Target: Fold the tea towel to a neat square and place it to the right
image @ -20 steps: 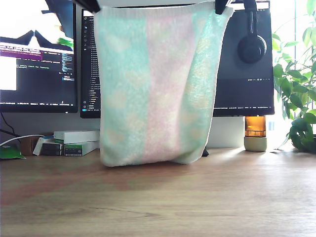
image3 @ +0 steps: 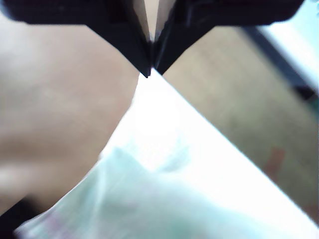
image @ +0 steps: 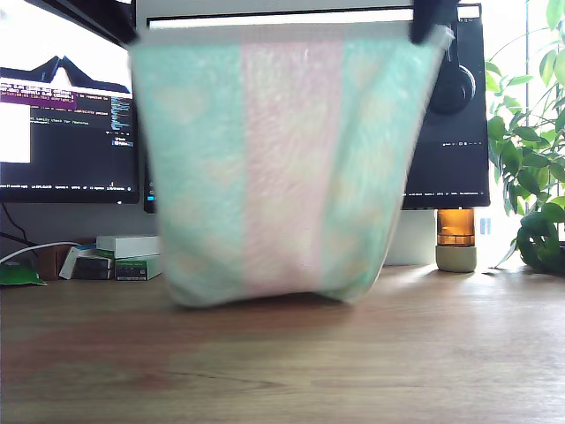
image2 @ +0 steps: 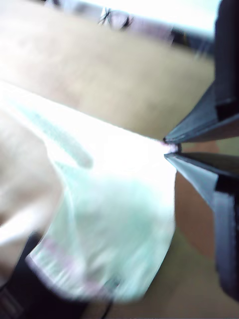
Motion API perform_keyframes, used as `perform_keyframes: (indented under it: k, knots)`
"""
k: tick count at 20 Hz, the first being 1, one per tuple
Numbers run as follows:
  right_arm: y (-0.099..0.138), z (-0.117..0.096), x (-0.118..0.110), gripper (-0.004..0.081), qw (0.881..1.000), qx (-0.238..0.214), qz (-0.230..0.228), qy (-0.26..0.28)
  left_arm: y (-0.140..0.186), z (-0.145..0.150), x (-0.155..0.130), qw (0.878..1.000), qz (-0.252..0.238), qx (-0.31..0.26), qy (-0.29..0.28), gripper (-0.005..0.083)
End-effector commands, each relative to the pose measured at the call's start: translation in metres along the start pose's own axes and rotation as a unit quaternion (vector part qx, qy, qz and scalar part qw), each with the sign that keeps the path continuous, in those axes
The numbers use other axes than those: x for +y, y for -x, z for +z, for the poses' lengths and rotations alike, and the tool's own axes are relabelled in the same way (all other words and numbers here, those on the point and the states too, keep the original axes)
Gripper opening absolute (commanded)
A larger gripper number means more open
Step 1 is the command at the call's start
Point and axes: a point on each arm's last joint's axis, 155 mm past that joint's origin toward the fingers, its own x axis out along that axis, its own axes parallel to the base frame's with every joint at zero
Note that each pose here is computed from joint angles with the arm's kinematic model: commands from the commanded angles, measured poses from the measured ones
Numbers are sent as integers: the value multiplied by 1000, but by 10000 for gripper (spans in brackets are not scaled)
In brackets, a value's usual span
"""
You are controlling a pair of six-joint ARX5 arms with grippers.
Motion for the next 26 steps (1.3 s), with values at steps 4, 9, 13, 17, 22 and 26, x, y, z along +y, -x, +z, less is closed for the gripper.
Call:
perform_keyframes:
  k: [4,9,13,17,22,26]
  knots:
    - [-15,-60,22,-12,999,39,1,-36,-21,-63,-25,997,-21,60,48,-21]
    - [-23,-106,58,-12,995,91,27,-42,-17,-75,-54,993,-54,86,55,-21]
    - [-16,-124,80,-12,992,113,43,-36,-22,-90,-72,988,-80,113,63,-21]
    - [-10,-147,91,-12,986,155,45,-29,-32,-97,-101,982,-138,113,64,-21]
    - [-12,-155,105,-12,982,170,68,-43,-39,-107,-117,979,-153,127,52,-21]
    - [-20,-161,110,-12,982,172,70,-40,-40,-108,-116,979,-147,130,49,-21]
